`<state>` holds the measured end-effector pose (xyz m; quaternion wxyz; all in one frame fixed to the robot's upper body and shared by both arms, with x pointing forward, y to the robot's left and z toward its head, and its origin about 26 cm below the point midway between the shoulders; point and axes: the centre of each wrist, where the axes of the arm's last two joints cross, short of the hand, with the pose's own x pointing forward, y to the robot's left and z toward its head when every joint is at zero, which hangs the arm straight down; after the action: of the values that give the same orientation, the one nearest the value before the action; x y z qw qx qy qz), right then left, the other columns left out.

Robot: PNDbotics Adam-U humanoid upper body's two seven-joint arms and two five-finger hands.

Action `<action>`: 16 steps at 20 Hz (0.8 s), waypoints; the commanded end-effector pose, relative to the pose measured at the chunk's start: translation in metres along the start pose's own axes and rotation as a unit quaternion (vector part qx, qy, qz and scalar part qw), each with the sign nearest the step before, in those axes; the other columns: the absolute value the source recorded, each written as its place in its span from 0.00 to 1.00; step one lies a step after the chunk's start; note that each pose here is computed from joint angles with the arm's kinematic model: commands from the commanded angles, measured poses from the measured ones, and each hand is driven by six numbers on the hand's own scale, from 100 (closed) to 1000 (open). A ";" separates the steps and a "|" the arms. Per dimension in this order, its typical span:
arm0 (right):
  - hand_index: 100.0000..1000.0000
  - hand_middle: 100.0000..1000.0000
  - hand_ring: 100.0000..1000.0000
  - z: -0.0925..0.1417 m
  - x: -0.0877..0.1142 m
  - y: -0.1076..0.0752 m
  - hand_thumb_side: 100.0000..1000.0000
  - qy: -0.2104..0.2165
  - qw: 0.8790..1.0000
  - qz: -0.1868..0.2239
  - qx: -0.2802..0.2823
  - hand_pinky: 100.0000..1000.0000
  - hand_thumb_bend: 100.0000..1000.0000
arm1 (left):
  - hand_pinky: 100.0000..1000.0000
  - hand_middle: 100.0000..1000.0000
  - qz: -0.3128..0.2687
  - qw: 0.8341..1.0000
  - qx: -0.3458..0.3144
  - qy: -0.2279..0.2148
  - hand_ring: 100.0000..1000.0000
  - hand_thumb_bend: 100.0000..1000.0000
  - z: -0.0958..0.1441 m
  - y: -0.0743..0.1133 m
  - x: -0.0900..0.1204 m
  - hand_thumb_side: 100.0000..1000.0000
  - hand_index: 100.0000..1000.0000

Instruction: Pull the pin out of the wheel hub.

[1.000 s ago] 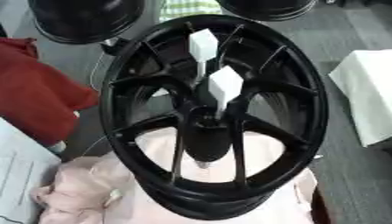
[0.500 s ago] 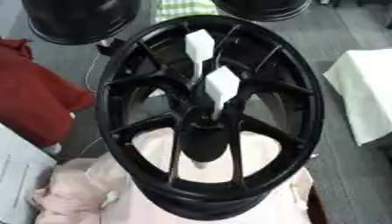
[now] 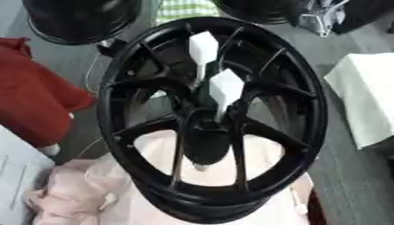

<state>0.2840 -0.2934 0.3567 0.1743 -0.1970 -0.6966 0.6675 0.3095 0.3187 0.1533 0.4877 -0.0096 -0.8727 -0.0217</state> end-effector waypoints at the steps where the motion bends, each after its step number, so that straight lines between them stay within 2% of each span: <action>1: 0.80 0.73 0.86 -0.002 0.006 -0.007 0.14 0.000 0.999 0.025 0.020 0.89 0.00 | 0.56 0.48 -0.015 1.000 -0.014 -0.014 0.59 0.00 -0.006 0.002 0.010 0.76 0.73; 16: 0.83 0.73 0.87 -0.015 0.007 0.015 0.16 -0.018 0.991 -0.007 0.133 0.89 0.00 | 0.56 0.48 -0.016 1.000 -0.022 -0.012 0.59 0.00 -0.006 0.001 0.010 0.76 0.73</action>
<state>0.2909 -0.2760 0.3324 0.1993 -0.1450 -0.6150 0.7490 0.3100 0.3159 0.1527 0.4896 -0.0162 -0.8712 -0.0319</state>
